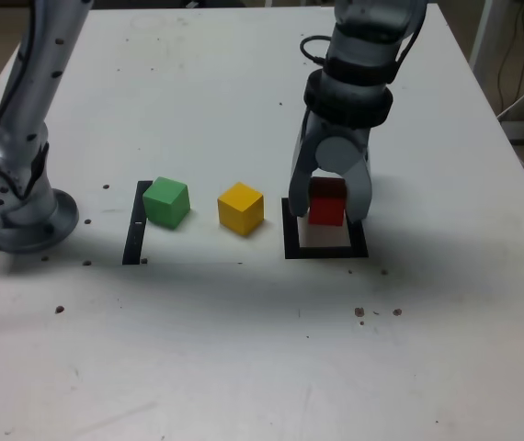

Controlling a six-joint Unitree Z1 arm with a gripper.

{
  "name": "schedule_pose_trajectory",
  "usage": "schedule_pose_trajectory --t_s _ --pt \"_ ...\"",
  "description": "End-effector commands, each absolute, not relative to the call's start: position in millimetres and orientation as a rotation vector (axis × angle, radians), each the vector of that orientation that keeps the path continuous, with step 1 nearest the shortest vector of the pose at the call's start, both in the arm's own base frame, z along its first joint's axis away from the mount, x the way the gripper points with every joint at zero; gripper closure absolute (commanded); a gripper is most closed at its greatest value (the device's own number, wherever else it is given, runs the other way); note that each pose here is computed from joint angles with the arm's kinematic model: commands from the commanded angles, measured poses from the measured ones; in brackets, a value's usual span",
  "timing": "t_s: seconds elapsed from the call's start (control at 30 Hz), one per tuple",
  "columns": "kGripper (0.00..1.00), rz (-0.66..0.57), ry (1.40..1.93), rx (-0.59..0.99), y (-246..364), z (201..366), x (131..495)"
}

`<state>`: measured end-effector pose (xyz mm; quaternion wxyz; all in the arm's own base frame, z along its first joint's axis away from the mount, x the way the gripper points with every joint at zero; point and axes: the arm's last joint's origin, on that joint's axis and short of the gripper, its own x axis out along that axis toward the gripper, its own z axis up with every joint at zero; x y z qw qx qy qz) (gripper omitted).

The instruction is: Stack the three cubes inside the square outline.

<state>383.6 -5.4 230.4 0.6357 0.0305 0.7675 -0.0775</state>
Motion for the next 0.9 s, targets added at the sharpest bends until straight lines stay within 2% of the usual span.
schedule_pose_trajectory --t_s 0.0,0.47,0.53,0.73,0.87 --pt "0.65 -0.177 1.763 0.064 -4.0 221.8 385.0" --pt "0.63 -0.18 1.772 0.046 2.1 204.4 383.5" --pt "0.55 -0.187 1.77 0.047 2.0 203.1 384.2" --pt "0.08 -0.205 1.76 0.055 1.7 201.3 385.5" --pt "0.03 -0.206 1.759 0.056 1.7 202.2 383.8"
